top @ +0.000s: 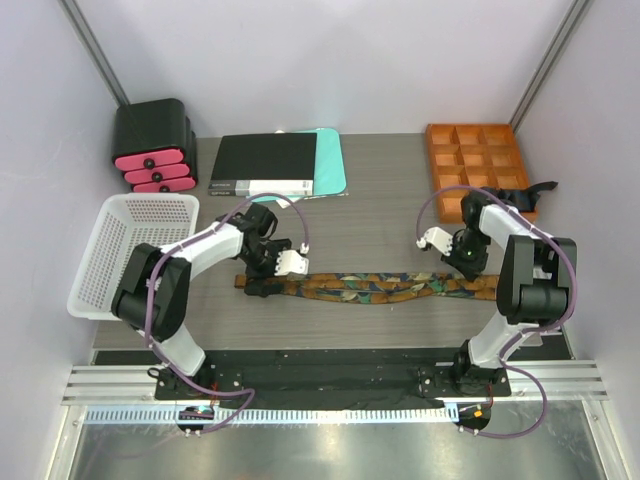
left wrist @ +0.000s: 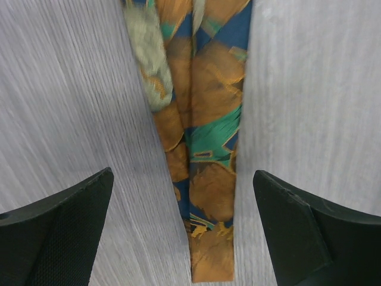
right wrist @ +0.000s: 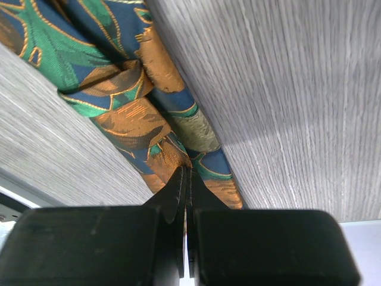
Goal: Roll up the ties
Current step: Flatten out the tie at the center of the board.
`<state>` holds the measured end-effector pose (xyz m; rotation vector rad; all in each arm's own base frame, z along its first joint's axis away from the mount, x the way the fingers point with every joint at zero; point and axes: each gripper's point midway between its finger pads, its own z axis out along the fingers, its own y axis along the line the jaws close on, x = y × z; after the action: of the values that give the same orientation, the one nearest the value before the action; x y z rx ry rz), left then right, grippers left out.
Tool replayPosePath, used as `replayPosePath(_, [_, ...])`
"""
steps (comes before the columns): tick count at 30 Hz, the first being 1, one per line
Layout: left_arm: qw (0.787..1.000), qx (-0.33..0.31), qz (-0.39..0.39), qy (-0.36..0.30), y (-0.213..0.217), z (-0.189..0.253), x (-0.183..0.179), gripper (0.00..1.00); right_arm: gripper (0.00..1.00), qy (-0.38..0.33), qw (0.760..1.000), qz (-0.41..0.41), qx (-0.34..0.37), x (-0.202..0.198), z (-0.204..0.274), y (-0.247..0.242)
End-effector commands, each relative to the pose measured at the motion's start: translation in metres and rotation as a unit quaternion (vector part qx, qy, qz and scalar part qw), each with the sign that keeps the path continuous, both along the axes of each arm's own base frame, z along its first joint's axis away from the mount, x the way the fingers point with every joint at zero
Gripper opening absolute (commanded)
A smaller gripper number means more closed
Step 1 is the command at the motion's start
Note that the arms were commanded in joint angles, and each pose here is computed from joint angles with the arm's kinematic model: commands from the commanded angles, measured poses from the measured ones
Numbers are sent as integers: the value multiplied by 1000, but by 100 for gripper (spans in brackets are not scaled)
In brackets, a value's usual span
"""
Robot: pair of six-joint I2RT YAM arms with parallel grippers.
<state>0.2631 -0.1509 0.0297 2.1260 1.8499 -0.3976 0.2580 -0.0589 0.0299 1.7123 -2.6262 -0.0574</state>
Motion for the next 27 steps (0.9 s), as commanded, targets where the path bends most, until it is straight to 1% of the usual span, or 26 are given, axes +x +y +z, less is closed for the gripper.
replayPosePath(1, [998,30,40,-38,11,-18,21,93,1,-3,1000,-19,2,3,-3,-8])
replayPosePath(3, [998,45,43,-30,16,-23,17,83,1,-2,1000,-30,9,2,-3,-13])
replayPosePath(4, [997,48,53,-28,19,-24,17,69,1,-4,999,-33,12,4,-2,-14])
replayPosePath(6, [997,51,60,-24,22,-26,14,57,1,-1,999,-41,21,1,-1,-17])
replayPosePath(7, [996,51,77,-19,25,-26,14,47,1,-2,999,-44,24,2,1,-18])
replayPosePath(9, [995,50,91,-6,28,-26,12,37,1,-2,998,-50,26,0,1,-23])
replayPosePath(10, [993,51,103,-1,32,-26,12,26,1,0,998,-48,26,-1,0,-25])
replayPosePath(11, [992,53,116,4,34,-26,12,22,1,0,998,-52,27,-2,-1,-26])
replayPosePath(12, [991,54,123,6,37,-26,13,15,1,1,998,-57,29,-1,-2,-28])
replayPosePath(15, [988,64,141,15,46,-28,11,5,1,-3,997,-72,35,5,-4,-35])
replayPosePath(17, [986,68,147,27,50,-30,8,4,1,-5,997,-75,34,7,-3,-40])
replayPosePath(18, [986,65,150,31,53,-30,7,7,1,-6,996,-77,34,7,-3,-41])
replayPosePath(21, [987,53,147,39,48,-26,4,9,1,-10,996,-73,44,7,-2,-37])
replayPosePath(23, [985,43,153,62,42,-24,-1,8,1,-16,996,-72,48,10,0,-35])
replayPosePath(25, [983,37,167,73,36,-18,4,4,1,-12,996,-75,42,8,-4,-36])
replayPosePath(26, [982,39,169,80,36,-19,4,6,13,-17,996,-77,32,11,-4,-40])
replayPosePath(27, [981,38,170,80,34,-15,6,16,22,-25,996,-80,30,15,0,-41])
